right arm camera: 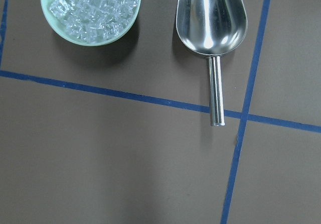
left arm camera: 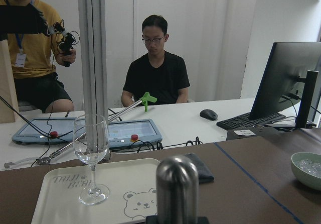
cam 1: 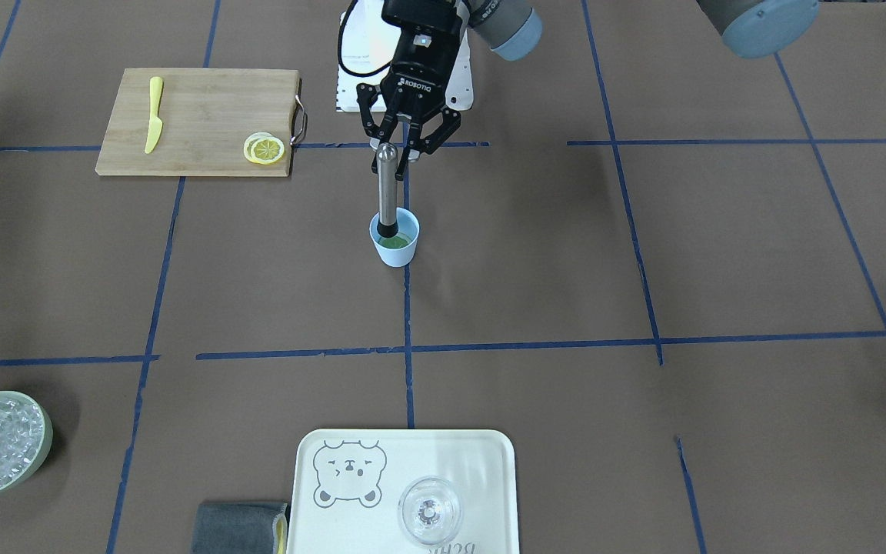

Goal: Squeeze lemon into cup
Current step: 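Press the muddler down into the cup onto the lemon slice with the left gripper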

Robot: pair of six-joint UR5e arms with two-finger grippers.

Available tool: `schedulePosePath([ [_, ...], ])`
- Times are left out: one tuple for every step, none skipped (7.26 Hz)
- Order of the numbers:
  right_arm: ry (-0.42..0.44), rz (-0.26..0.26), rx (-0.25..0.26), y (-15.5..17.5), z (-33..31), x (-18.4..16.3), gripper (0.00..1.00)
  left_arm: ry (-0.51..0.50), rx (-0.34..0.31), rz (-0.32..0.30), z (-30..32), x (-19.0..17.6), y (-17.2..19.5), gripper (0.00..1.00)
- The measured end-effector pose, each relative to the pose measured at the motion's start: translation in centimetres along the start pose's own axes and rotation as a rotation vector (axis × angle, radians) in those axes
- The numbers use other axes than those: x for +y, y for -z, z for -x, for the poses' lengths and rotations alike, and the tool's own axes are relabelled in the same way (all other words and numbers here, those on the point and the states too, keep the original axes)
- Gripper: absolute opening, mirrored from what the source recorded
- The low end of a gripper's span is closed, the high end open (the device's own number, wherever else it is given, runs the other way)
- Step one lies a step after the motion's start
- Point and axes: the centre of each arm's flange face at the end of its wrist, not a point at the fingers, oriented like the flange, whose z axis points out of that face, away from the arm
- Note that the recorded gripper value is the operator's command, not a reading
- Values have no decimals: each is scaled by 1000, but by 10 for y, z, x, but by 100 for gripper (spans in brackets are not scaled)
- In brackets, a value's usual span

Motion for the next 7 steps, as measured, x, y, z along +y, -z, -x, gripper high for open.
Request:
schedulePosePath([
  [1,-1,0,0,0,0,100,0,5,5,1,7,2,0],
  [2,-2,0,1,1,0,100,-3,6,9,3,13,3,0],
  [3,-3,0,1,1,-1,100,-5,5,11,6,17,3,0],
  [4,-4,0,2,2,-1,100,-7,5,12,8,21,2,0],
  [5,-5,1,2,2,-2,100,-10,3,14,8,24,1,0],
  [5,-5,1,3,2,-3,100,-10,4,15,8,27,0,0],
  [6,-6,1,3,3,-3,100,-7,7,15,7,31,-1,0],
])
